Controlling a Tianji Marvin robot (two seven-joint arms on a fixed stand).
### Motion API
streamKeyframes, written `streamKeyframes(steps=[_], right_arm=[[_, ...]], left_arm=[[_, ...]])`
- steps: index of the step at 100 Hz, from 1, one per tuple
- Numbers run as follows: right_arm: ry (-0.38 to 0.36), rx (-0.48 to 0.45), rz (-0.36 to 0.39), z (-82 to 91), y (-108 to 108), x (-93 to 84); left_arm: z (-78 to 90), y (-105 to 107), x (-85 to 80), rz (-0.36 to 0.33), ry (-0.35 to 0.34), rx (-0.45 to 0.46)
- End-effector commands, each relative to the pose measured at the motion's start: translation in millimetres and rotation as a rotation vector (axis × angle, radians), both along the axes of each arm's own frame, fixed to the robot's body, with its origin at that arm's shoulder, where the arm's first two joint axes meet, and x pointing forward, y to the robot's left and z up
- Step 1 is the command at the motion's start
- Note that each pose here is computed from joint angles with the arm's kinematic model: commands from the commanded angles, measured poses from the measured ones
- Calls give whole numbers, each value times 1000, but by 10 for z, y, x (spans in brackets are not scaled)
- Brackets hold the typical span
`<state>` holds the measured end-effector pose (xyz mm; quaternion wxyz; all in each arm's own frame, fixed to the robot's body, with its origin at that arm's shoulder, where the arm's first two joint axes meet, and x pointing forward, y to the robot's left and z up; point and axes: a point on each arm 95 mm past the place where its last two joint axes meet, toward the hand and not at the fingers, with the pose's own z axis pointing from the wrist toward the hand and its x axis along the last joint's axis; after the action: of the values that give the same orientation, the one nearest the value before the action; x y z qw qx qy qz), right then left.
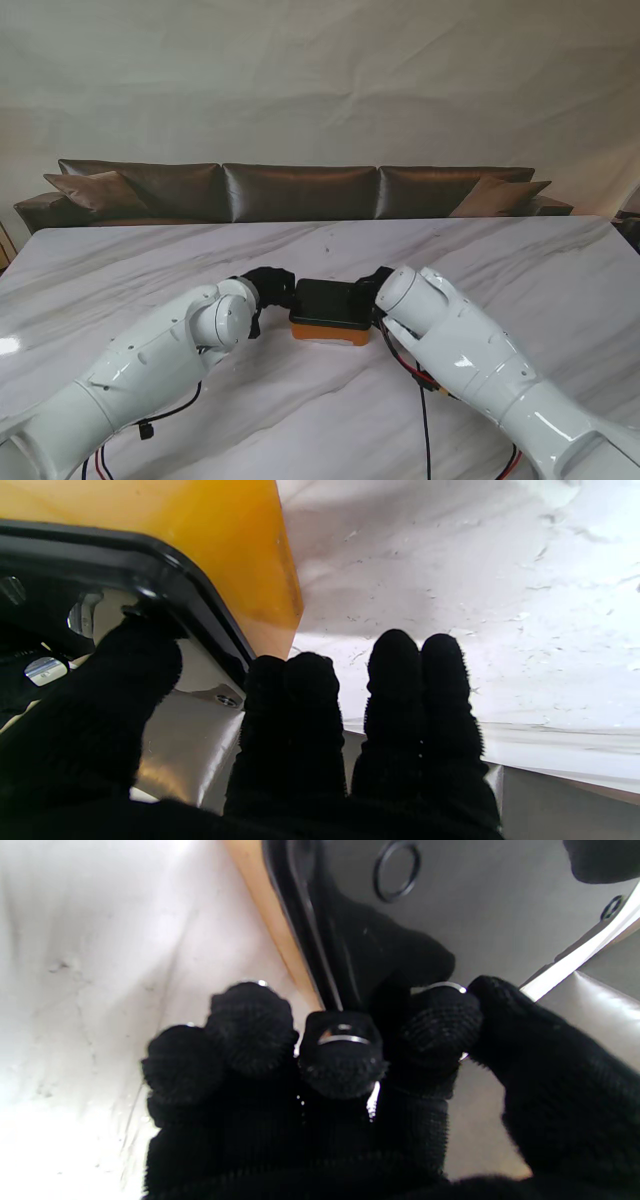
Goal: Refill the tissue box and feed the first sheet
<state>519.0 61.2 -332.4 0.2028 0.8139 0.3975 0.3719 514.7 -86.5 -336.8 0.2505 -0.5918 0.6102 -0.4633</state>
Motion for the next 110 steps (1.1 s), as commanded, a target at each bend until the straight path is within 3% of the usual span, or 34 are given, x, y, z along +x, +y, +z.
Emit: streamKeyframes(steps=[1,39,82,110], right_arm=[[97,-11,-3,-355,-39,-153],[77,-9,-4,-338,-58,-137],[-94,3,-26,82,-145,-213],[-199,-10,-21,284,-264,-365]], left_arm=[[-522,117,-281,4,132,58],[-525,116,-317,37,129,24],[-90,137,-266,104,-4,-135],[142,213,-317,145,-67,-211]])
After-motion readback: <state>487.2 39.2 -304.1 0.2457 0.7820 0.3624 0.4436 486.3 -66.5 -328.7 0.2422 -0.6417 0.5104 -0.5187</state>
